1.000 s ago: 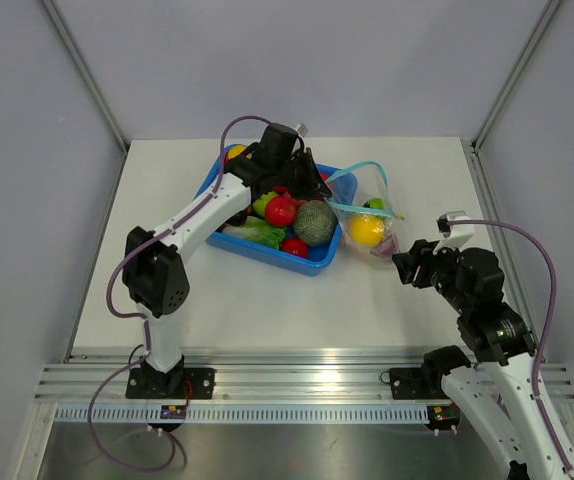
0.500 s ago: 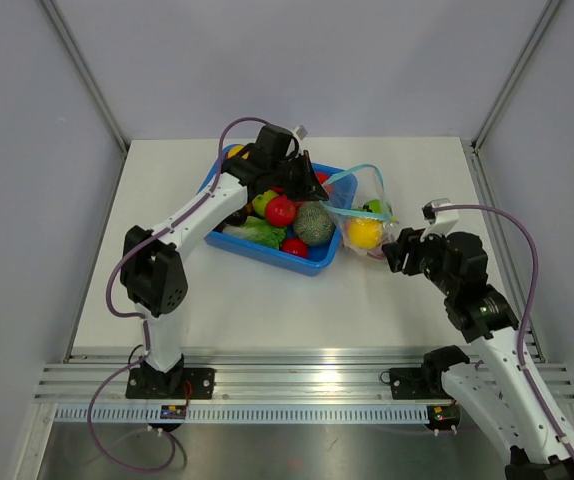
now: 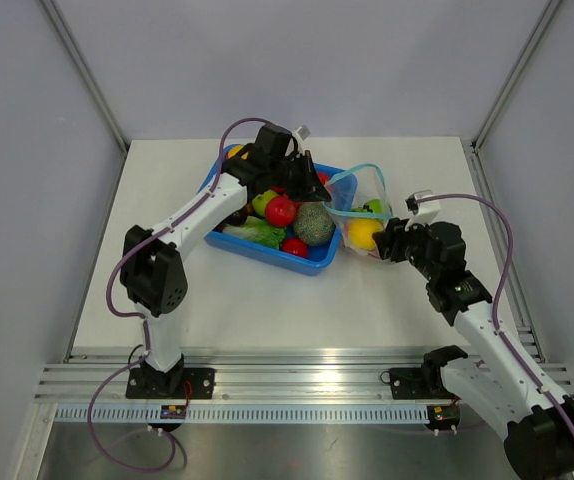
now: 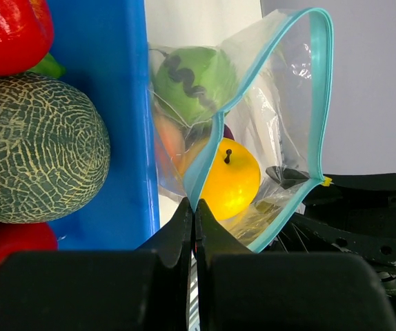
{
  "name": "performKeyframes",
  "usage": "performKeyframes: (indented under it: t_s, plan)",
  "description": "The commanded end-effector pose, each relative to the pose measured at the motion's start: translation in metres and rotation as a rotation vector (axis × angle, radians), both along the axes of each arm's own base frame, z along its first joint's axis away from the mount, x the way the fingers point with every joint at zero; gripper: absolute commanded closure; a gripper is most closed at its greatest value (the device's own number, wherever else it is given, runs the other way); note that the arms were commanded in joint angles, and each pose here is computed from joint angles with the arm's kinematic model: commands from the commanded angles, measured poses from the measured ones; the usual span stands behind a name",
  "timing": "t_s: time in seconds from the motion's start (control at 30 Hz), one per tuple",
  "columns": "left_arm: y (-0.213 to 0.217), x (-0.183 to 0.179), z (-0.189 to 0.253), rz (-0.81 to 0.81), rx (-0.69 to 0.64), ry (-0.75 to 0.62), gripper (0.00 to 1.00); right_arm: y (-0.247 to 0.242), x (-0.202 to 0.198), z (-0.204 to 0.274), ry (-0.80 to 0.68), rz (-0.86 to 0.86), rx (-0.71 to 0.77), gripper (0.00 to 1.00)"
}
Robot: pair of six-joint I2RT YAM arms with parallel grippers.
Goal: Place the food in the zip-top bag and seal the zipper
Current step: Zip the zipper food storage bag at the center of the board.
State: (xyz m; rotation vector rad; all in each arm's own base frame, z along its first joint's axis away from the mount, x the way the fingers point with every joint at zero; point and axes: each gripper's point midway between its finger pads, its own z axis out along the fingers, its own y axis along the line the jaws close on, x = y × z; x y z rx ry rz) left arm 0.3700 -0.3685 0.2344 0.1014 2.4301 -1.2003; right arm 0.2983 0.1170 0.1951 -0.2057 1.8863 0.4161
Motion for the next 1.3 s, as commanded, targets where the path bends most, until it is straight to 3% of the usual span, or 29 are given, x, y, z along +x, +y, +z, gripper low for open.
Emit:
performKeyframes:
  t_s: [0.0,0.13,0.17,0.3,0.37,0.4,0.43,0.47,0.57,0.67,0.8,0.97,1.07,1.13,1.27]
  plan:
    - [-0.003,0.001,0.03,-0.039,-0.084,-0.074,1.0,0.001,0.006,0.036,-0.168,0.008,0.02,0.48]
    - [-0.002,0.001,0.032,-0.043,-0.077,-0.079,1.0,0.002,0.005,0.038,-0.219,0.014,0.041,0.65]
    - [-0.001,0.001,0.031,-0.041,-0.067,-0.088,1.0,0.003,0.005,0.034,-0.217,0.021,0.043,0.77]
    - [0.005,0.001,0.032,-0.024,-0.037,-0.113,1.0,0.01,0.002,0.034,-0.221,0.069,0.042,1.0]
    - [0.011,0.0,0.033,-0.024,-0.004,-0.137,0.97,0.009,-0.001,0.035,-0.233,0.068,0.038,1.0]
    - [0.014,-0.001,0.033,-0.019,0.015,-0.148,0.9,0.008,-0.002,0.035,-0.238,0.066,0.033,1.0]
    - [0.017,-0.004,0.033,-0.024,0.034,-0.163,0.63,0.007,-0.003,0.036,-0.244,0.065,0.033,1.0]
    - [0.024,-0.006,0.037,-0.028,0.061,-0.212,0.49,0.006,-0.005,0.038,-0.253,0.066,0.027,1.0]
    - [0.046,-0.005,0.038,-0.025,0.172,-0.318,0.22,0.006,-0.009,0.043,-0.28,0.076,0.019,1.0]
    - [0.066,0.0,0.051,-0.037,0.282,-0.451,0.23,0.003,-0.016,0.046,-0.288,0.082,0.007,1.0]
    - [0.06,-0.006,0.077,-0.171,0.272,-0.653,0.34,0.007,-0.031,0.057,-0.28,0.123,0.02,1.0]
    - [0.013,-0.048,0.116,-0.498,0.117,-1.022,0.35,0.013,-0.058,0.072,-0.267,0.205,0.024,1.0]
    - [-0.006,-0.083,0.122,-0.672,0.03,-1.207,0.27,0.019,-0.074,0.085,-0.257,0.266,0.035,1.0]
    - [-0.012,-0.094,0.131,-0.705,-0.021,-1.316,0.23,0.021,-0.083,0.102,-0.292,0.319,-0.003,1.0]
    - [-0.013,-0.128,0.16,-0.795,-0.177,-1.39,0.22,0.024,-0.108,0.11,-0.229,0.412,-0.048,1.0]
